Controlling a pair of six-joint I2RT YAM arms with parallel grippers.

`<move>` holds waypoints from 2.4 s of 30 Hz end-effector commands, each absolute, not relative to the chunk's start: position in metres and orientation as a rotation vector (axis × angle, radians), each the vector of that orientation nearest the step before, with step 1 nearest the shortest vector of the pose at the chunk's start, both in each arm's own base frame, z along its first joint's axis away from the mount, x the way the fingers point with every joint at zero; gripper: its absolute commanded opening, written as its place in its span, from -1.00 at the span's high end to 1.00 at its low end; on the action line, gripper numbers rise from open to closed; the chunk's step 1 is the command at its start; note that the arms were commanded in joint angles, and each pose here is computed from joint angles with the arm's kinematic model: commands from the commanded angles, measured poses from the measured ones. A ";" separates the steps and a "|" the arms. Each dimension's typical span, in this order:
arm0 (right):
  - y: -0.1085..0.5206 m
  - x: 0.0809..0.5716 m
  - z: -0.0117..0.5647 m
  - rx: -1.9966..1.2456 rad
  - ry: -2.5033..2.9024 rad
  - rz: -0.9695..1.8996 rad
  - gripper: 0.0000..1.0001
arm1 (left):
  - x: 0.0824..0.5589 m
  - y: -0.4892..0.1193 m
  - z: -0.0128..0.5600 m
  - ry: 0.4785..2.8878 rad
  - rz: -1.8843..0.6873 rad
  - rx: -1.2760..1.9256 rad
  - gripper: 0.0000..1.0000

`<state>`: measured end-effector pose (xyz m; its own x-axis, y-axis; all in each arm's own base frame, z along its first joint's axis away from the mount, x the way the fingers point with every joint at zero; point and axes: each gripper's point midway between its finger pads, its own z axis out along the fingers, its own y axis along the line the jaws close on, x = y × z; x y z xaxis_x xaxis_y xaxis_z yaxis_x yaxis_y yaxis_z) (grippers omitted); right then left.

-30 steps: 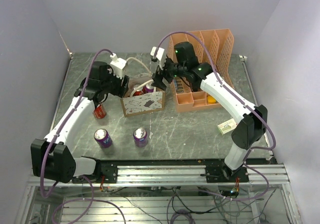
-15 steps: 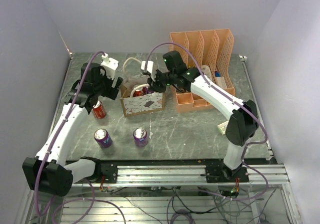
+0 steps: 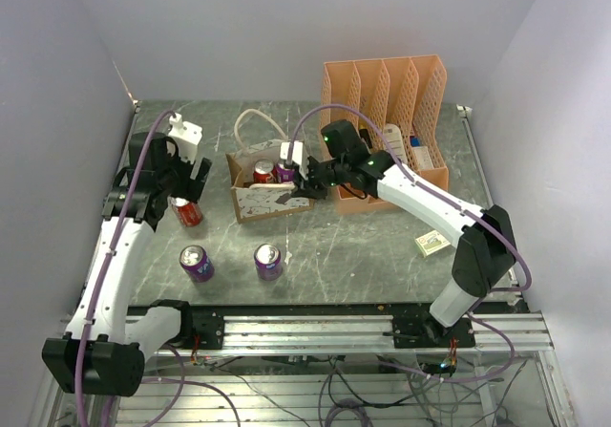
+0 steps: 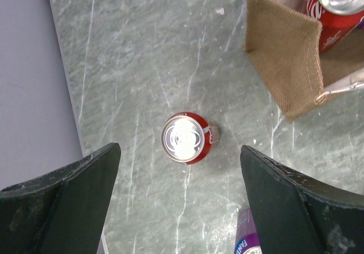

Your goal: Place the beverage into the canvas bag

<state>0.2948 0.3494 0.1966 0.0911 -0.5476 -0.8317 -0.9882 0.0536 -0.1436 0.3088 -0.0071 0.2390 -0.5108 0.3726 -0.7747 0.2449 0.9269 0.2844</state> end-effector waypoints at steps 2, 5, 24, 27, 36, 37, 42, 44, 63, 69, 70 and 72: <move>0.353 0.287 0.191 -1.598 1.548 0.770 0.78 | 0.294 -0.004 0.219 2.202 0.148 0.471 -0.93; 0.353 0.283 0.188 -1.599 1.550 0.799 0.71 | 0.295 -0.005 0.221 2.201 0.138 0.457 -0.93; 0.350 0.253 0.175 -1.689 1.480 0.912 -0.05 | 0.279 0.014 0.218 2.161 0.132 0.316 -0.93; 0.349 0.254 0.177 -1.686 1.480 0.906 -0.09 | 0.279 0.019 0.219 2.162 0.148 0.297 -0.93; 0.349 0.251 0.181 -1.681 1.452 0.917 -0.16 | 0.279 0.023 0.218 2.156 0.180 0.290 -0.94; 0.350 0.250 0.180 -1.683 1.456 0.925 -0.16 | 0.279 0.025 0.218 2.153 0.189 0.291 -0.94; 0.352 0.246 0.180 -1.673 1.458 0.969 -0.18 | 0.276 0.026 0.221 2.142 0.205 0.297 -0.97; 0.352 0.246 0.179 -1.671 1.459 0.966 -0.19 | 0.277 0.025 0.220 2.157 0.197 0.309 -0.98; 0.349 0.250 0.180 -1.673 1.457 0.927 -0.19 | 0.296 0.023 0.176 2.303 0.170 0.489 -0.98; 0.349 0.250 0.179 -1.683 1.456 0.926 -0.19 | 0.303 0.020 0.152 2.380 0.112 0.531 -0.98; 0.350 0.249 0.178 -1.686 1.462 0.936 -0.19 | 0.303 0.018 0.148 2.393 0.094 0.542 -0.99; 0.351 0.247 0.177 -1.690 1.465 0.956 -0.19 | 0.306 0.020 0.139 2.416 0.084 0.545 -1.00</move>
<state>0.2517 0.3496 0.1724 0.0817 -0.4880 -0.8690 -0.9945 -0.0975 -0.0387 0.2969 0.0206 0.1416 -0.7113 0.3983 -0.5791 0.3365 0.9164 0.2170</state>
